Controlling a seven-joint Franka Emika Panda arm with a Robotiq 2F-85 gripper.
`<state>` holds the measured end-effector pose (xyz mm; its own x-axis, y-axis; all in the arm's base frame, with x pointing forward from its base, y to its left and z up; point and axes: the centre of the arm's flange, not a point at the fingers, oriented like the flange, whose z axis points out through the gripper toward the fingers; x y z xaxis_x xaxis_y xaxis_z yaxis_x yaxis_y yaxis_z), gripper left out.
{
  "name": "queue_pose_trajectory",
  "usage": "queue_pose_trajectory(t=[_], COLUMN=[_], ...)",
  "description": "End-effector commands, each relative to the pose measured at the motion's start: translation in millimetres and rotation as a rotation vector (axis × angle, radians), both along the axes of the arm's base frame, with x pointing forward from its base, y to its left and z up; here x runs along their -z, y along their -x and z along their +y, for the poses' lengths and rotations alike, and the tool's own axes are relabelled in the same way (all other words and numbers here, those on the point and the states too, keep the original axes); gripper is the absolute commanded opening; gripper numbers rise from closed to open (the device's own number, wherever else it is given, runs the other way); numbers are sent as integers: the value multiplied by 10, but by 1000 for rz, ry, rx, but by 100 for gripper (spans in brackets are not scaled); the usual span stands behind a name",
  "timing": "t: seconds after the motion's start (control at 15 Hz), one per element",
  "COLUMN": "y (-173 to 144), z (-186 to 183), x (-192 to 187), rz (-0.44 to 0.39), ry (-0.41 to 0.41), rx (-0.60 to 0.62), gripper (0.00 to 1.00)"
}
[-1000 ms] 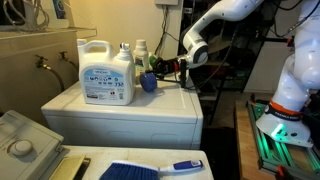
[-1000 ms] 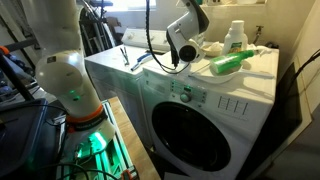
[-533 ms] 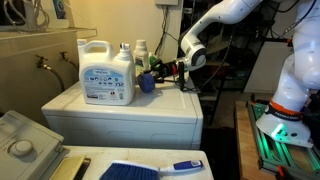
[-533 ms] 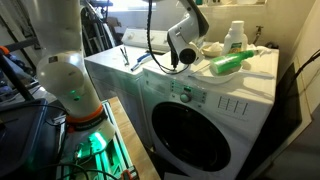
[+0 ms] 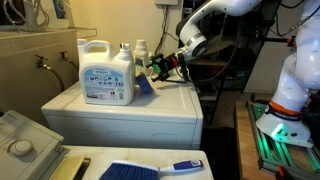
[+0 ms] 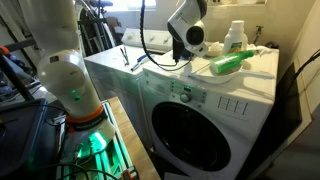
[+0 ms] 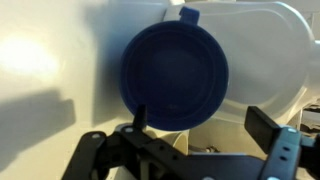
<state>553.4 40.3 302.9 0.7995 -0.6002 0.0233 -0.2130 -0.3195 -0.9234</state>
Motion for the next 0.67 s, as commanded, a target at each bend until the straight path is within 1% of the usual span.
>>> queue_pose_trajectory(t=[0.0,0.4,0.6], y=[-71,-295,-368], z=[0,30,62], x=[-336,-678,-700], rz=[97,207,232], ry=[57,171,205], rx=[-84,-223,-366], gripper=[100,100,100])
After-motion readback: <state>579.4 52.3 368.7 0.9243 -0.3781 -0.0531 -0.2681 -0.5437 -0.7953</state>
